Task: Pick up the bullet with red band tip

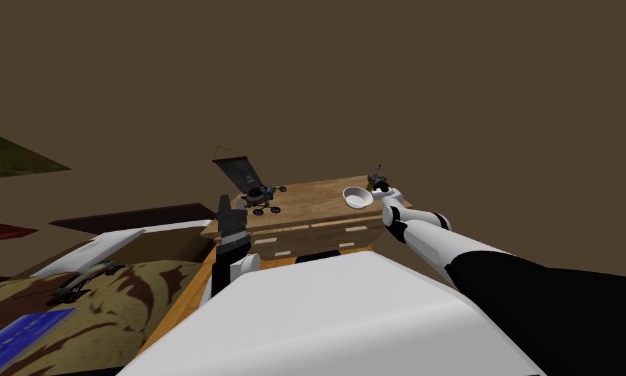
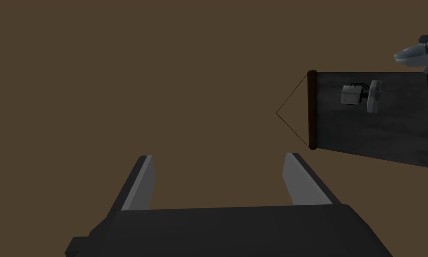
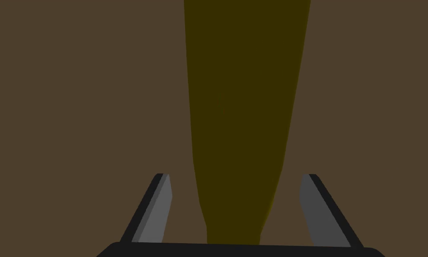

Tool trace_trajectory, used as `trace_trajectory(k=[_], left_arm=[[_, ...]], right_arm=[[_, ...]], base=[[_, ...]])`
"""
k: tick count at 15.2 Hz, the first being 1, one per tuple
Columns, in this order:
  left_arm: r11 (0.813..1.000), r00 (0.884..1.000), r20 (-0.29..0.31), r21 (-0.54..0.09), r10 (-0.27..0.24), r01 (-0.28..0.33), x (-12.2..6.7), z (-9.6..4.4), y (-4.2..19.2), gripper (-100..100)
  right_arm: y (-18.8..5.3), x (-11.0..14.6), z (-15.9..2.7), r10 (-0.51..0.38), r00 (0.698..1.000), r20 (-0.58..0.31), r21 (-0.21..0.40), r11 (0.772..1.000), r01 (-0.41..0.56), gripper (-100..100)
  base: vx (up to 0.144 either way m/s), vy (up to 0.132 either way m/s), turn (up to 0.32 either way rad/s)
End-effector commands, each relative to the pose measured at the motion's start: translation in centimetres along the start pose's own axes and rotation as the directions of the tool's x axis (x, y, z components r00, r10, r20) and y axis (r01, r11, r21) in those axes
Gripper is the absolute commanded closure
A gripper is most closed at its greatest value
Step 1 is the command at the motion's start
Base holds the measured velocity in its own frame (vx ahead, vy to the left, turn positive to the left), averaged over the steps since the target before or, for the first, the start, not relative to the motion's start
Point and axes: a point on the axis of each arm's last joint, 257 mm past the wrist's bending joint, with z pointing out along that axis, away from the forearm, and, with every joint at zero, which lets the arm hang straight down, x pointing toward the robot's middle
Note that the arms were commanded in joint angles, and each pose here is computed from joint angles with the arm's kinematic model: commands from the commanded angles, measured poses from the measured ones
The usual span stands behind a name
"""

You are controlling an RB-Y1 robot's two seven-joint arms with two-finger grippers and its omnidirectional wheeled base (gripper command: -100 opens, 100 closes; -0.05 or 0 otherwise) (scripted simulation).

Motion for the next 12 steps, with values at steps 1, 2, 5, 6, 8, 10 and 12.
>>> trace_trajectory(k=[1, 2, 5, 6, 8, 10, 12], left_arm=[[1.000, 1.000, 0.000, 0.000, 0.000, 0.000, 0.0, 0.0, 0.0, 0], [1.000, 1.000, 0.000, 0.000, 0.000, 0.000, 0.0, 0.0, 0.0, 0], [1.000, 1.000, 0.000, 0.000, 0.000, 0.000, 0.0, 0.0, 0.0, 0], [1.000, 1.000, 0.000, 0.000, 0.000, 0.000, 0.0, 0.0, 0.0, 0], [1.000, 1.000, 0.000, 0.000, 0.000, 0.000, 0.0, 0.0, 0.0, 0], [1.000, 1.000, 0.000, 0.000, 0.000, 0.000, 0.0, 0.0, 0.0, 0], [1.000, 1.000, 0.000, 0.000, 0.000, 0.000, 0.0, 0.0, 0.0, 0]], right_arm=[[0.0, 0.0, 0.0, 0.000, 1.000, 0.000, 0.000, 1.000, 0.000, 100], [0.0, 0.0, 0.0, 0.000, 1.000, 0.000, 0.000, 1.000, 0.000, 100], [1.5, 1.2, -0.3, 0.002, 1.000, -0.027, -0.015, 1.000, -0.002, 100], [1.6, 0.7, -0.3, -0.002, 1.000, -0.017, -0.018, 1.000, 0.002, 100], [3.0, 1.2, -0.6, 0.009, 1.000, -0.030, -0.028, 1.000, -0.010, 100], [3.1, 1.2, -0.6, -0.011, 0.999, -0.031, -0.032, 0.999, 0.010, 100], [4.4, 1.6, -1.1, 0.003, 0.999, -0.042, -0.037, 0.999, -0.005, 100]], base=[[0.000, 0.000, 0.000], [0.000, 0.000, 0.000], [-0.001, -0.018, 0.005], [-0.011, -0.083, 0.039], [-0.034, -0.105, 0.048], [-0.027, -0.058, 0.029], [-0.021, -0.059, 0.015]])
